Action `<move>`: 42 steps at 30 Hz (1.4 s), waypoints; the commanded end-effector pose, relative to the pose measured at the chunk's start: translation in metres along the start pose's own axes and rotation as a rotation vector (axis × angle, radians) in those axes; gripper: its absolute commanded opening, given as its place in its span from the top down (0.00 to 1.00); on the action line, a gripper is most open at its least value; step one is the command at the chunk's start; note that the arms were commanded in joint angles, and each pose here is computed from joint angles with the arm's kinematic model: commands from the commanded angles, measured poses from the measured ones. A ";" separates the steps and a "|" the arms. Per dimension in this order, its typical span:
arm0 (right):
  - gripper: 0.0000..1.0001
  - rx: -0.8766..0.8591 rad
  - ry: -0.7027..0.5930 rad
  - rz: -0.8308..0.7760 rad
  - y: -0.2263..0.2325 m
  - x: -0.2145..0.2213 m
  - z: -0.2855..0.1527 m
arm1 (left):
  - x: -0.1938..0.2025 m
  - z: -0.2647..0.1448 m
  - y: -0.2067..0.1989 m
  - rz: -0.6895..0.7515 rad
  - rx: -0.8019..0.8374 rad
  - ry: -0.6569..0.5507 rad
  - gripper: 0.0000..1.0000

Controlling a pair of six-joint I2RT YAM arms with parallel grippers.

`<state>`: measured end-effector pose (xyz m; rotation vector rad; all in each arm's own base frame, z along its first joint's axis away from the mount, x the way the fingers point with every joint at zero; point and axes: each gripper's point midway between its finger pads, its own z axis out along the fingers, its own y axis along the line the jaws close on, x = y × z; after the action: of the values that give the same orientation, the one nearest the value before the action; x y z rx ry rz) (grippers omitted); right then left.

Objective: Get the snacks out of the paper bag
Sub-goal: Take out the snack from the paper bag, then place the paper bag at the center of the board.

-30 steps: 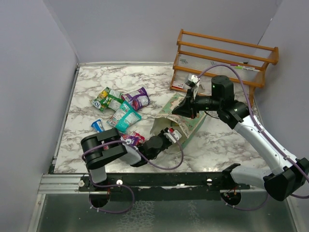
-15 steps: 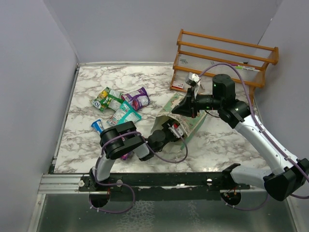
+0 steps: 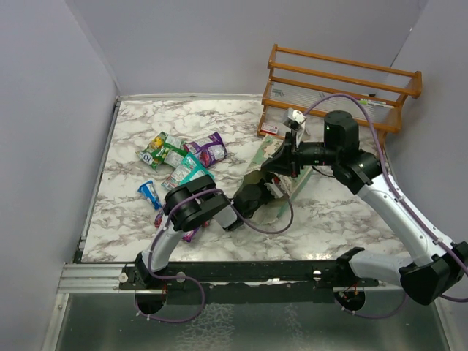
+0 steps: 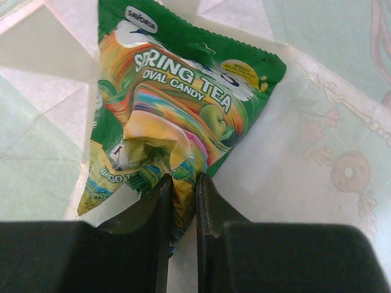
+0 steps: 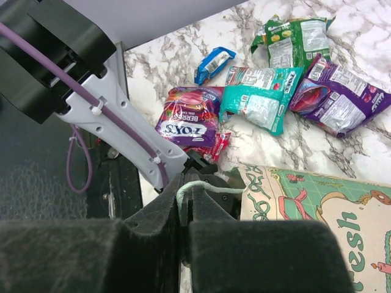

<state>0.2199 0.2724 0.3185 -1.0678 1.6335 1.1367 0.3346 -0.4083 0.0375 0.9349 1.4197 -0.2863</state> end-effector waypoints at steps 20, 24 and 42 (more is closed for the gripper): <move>0.98 0.500 -0.066 -0.019 -0.053 0.000 -0.048 | -0.124 -0.141 -0.022 -0.343 0.363 0.047 1.00; 0.99 0.567 -0.080 -0.018 -0.060 -0.004 -0.056 | -0.140 -0.176 -0.029 -0.357 0.460 0.040 1.00; 0.99 0.554 -0.078 -0.063 -0.059 -0.006 -0.056 | -0.197 -0.260 0.167 -0.514 -0.395 -0.068 1.00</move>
<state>0.2726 0.2048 0.3109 -0.6669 1.7577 0.5983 0.1784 -0.2502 0.3026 0.6311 1.4758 -0.7056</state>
